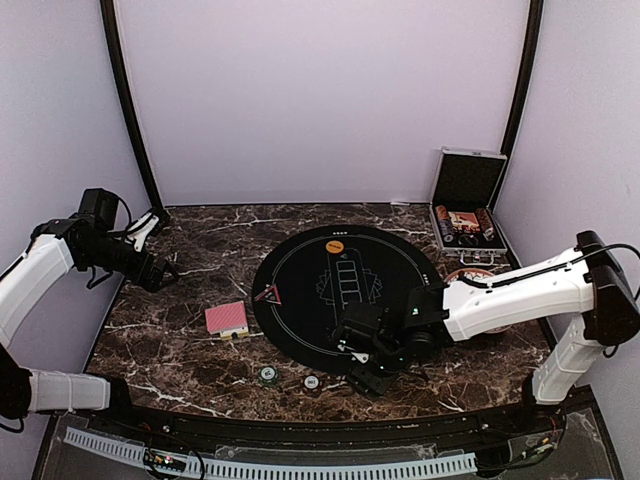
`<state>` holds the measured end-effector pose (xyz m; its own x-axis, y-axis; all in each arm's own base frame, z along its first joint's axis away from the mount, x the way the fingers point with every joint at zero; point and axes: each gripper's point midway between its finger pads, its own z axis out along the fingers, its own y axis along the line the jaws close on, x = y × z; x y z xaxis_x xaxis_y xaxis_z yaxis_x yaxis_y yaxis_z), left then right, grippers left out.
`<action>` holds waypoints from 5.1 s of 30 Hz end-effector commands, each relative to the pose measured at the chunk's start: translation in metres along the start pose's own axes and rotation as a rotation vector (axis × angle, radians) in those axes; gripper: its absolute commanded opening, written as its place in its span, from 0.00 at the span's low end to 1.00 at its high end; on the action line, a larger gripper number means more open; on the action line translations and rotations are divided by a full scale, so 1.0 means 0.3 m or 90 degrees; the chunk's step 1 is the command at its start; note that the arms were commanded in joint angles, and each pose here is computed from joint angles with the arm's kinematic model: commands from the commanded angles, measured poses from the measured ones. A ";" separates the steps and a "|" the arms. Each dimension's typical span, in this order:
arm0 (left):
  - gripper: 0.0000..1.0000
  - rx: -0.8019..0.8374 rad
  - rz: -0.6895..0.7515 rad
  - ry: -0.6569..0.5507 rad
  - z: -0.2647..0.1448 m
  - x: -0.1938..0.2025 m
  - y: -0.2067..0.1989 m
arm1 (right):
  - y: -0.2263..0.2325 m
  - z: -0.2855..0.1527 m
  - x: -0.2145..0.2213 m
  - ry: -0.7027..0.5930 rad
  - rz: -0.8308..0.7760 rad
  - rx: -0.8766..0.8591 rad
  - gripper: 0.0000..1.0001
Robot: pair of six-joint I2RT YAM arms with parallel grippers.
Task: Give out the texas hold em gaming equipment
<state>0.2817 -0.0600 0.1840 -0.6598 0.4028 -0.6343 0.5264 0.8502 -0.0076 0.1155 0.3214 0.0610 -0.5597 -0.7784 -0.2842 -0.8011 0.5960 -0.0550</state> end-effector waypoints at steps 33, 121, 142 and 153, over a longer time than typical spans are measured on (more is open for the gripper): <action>0.99 0.000 0.017 -0.012 -0.035 -0.012 -0.013 | 0.020 -0.036 -0.025 -0.014 -0.010 -0.013 0.59; 0.99 0.009 0.026 -0.004 -0.035 -0.002 -0.022 | -1.021 0.361 -0.700 -0.128 0.341 0.133 0.35; 0.99 -0.003 0.032 -0.007 -0.053 -0.008 -0.017 | -0.826 -0.165 -0.764 -0.255 0.252 0.161 0.73; 0.99 -0.039 0.046 -0.035 -0.065 -0.033 0.011 | -0.328 -0.176 -0.333 -0.151 0.158 0.078 0.88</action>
<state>0.2748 -0.0566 0.1865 -0.6418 0.4419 -0.6268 0.5442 0.8383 0.0337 0.2872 0.3512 0.1902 -0.5947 -0.4997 -0.6298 -0.6037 0.7949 -0.0607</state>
